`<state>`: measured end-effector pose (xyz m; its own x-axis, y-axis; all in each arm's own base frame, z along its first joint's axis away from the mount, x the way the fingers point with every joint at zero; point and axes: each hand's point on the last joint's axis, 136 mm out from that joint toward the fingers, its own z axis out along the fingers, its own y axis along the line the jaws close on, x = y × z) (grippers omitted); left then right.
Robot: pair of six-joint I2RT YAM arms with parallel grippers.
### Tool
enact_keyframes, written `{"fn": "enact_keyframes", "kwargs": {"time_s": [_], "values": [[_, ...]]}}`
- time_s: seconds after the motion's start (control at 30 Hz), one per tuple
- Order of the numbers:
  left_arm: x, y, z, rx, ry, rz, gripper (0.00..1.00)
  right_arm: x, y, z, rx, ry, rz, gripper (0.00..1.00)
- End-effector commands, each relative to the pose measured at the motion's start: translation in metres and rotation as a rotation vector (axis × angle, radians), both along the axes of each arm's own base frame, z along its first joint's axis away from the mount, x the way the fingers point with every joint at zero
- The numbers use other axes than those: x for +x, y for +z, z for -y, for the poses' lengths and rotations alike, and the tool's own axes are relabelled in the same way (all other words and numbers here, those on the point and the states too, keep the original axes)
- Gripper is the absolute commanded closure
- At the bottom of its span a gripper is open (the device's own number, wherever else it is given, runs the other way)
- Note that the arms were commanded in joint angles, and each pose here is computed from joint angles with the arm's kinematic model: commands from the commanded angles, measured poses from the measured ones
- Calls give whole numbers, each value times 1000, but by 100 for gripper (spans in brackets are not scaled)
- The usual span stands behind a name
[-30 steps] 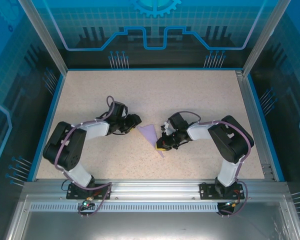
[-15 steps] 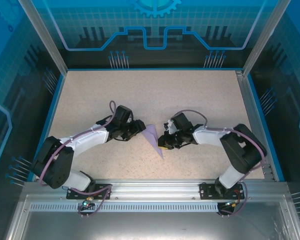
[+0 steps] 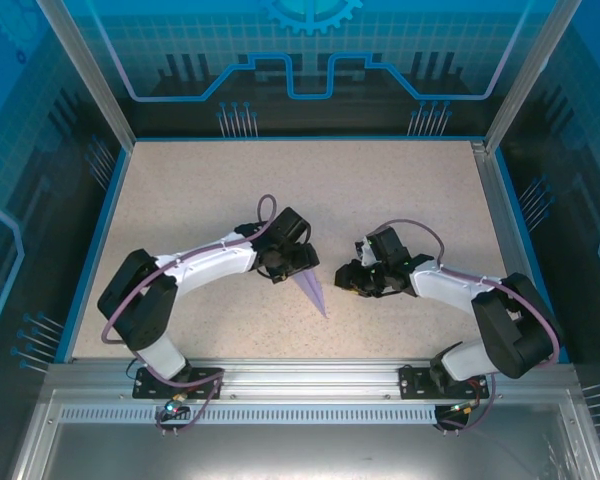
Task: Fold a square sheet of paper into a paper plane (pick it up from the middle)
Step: Move a paper plane to the center of the table.
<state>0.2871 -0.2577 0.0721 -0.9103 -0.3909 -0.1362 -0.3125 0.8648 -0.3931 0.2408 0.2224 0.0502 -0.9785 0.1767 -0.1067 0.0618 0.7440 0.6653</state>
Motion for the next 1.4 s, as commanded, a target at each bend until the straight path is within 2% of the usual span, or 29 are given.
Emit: {"fn": "enact_keyframes", "kwargs": {"time_s": [0.0, 0.2, 0.37, 0.57, 1.03, 1.37], "values": [[-3, -5, -13, 71, 42, -34, 28, 0, 5, -1, 16, 18, 23, 64], [-7, -19, -16, 93, 55, -75, 32, 2, 6, -8, 35, 55, 30, 59], [-14, -23, -24, 99, 82, -82, 44, 4, 6, -21, 38, 114, 36, 55], [-27, -30, -39, 101, 102, -87, 54, 9, -2, -38, 23, 168, 19, 54], [-33, -35, -42, 84, 106, -87, 54, 10, -25, -56, -29, 263, -36, 53], [-34, -35, -43, 80, 107, -84, 54, 3, -15, -71, 38, 318, -21, 53]]}}
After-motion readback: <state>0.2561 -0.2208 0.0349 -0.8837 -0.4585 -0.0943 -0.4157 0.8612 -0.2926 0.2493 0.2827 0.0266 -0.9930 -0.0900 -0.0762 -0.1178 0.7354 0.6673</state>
